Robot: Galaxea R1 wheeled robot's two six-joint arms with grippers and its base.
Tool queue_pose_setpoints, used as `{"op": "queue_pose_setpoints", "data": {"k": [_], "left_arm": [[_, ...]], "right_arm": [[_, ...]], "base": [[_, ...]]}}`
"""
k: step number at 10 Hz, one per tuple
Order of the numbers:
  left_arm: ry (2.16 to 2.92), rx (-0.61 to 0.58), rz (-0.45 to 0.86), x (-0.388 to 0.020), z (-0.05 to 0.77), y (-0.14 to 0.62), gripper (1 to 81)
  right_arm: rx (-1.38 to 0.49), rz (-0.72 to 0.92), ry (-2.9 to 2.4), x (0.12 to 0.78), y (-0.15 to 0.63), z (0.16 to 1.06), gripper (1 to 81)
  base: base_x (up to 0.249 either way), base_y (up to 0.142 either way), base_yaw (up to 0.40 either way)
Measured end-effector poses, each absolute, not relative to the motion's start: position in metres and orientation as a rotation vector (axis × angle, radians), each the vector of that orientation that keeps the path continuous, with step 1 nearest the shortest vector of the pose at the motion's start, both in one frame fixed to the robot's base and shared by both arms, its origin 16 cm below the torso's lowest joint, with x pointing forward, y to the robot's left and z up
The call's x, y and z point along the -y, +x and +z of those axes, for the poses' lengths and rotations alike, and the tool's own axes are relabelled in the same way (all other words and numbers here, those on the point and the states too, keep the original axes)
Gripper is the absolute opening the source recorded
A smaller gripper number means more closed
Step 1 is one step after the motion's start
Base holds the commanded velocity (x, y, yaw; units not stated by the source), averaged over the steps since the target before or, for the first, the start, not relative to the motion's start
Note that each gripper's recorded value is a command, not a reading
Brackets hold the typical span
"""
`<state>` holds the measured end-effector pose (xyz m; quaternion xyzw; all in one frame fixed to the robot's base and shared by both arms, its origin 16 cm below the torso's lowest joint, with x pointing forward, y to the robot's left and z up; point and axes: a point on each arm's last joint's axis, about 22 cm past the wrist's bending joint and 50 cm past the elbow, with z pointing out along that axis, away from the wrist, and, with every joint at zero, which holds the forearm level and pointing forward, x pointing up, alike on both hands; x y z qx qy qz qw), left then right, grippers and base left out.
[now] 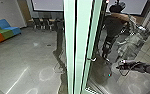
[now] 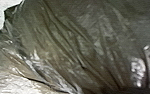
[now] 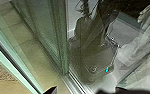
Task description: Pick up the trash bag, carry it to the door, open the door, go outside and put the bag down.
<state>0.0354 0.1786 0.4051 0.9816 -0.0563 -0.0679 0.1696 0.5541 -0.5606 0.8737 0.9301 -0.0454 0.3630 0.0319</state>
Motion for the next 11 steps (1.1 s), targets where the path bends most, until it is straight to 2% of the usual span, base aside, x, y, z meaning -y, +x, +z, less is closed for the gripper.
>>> {"op": "queue_pose_setpoints", "data": {"k": [11], "left_arm": [[2.786,0.161,-0.188,-0.175,0.405,0.036,1.0]], "right_arm": [[0.066,1.143,2.773,0.564,0.555,0.951,81.1]], "base": [[0.0,0.0,0.0]]}}
